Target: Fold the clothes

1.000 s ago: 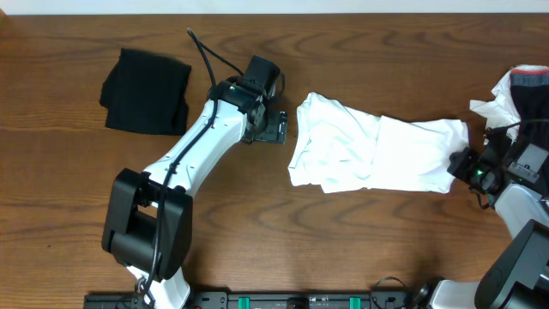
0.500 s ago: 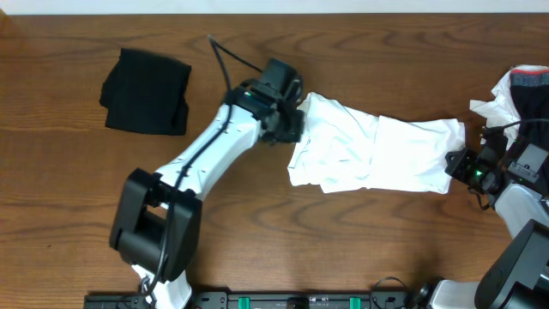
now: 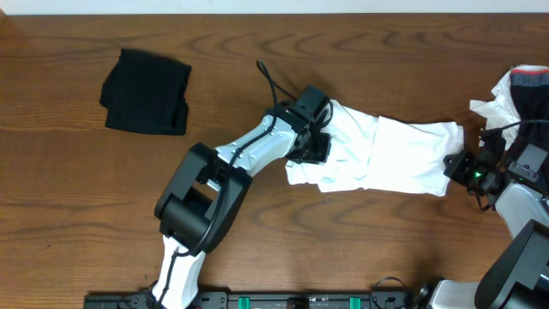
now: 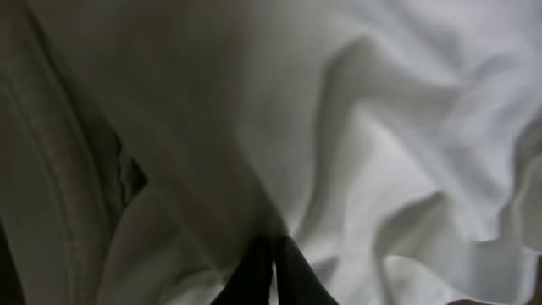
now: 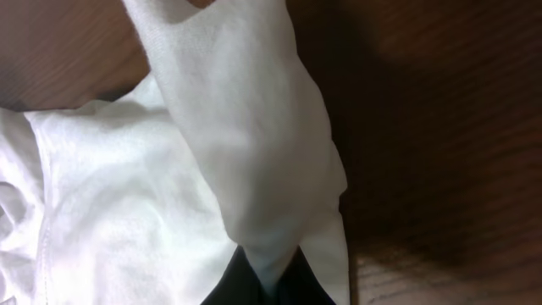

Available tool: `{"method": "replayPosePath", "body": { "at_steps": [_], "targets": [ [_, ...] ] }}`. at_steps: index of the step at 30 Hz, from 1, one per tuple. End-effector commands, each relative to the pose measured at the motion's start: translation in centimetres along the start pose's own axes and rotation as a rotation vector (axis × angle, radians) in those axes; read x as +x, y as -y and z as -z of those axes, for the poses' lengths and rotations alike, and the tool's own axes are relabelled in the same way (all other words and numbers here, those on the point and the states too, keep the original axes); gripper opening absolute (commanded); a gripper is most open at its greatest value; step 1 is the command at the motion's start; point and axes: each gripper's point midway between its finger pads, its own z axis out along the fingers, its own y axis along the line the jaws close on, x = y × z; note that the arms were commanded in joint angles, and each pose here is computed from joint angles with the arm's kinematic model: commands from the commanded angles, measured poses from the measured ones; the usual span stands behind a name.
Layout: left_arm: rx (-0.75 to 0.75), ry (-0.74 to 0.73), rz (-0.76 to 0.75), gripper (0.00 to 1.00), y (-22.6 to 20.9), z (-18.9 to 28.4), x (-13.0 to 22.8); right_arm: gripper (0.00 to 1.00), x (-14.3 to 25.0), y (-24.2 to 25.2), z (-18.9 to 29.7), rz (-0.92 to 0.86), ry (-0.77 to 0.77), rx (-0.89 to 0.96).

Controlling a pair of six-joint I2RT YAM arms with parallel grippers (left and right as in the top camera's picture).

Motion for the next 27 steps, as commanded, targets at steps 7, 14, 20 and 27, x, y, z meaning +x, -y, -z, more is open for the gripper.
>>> {"method": "replayPosePath", "body": {
  "at_steps": [7,14,20,27],
  "targets": [
    [-0.272,-0.05,0.038,0.06,-8.5,1.4,0.9,0.01,-0.2,0.1,0.2,0.048,-0.009,0.004],
    [-0.28,-0.037,0.084,0.06,-10.8,2.3,0.1,0.01,-0.1,-0.7,0.1,0.083,-0.015,-0.03],
    [-0.28,-0.041,0.046,0.06,-11.2,2.4,0.0,0.01,0.6,-2.0,-0.2,0.193,-0.046,-0.059],
    [-0.284,-0.057,0.037,0.06,-11.4,2.5,0.3,0.01,1.1,1.0,0.3,0.212,-0.108,0.135]
  ]
}}
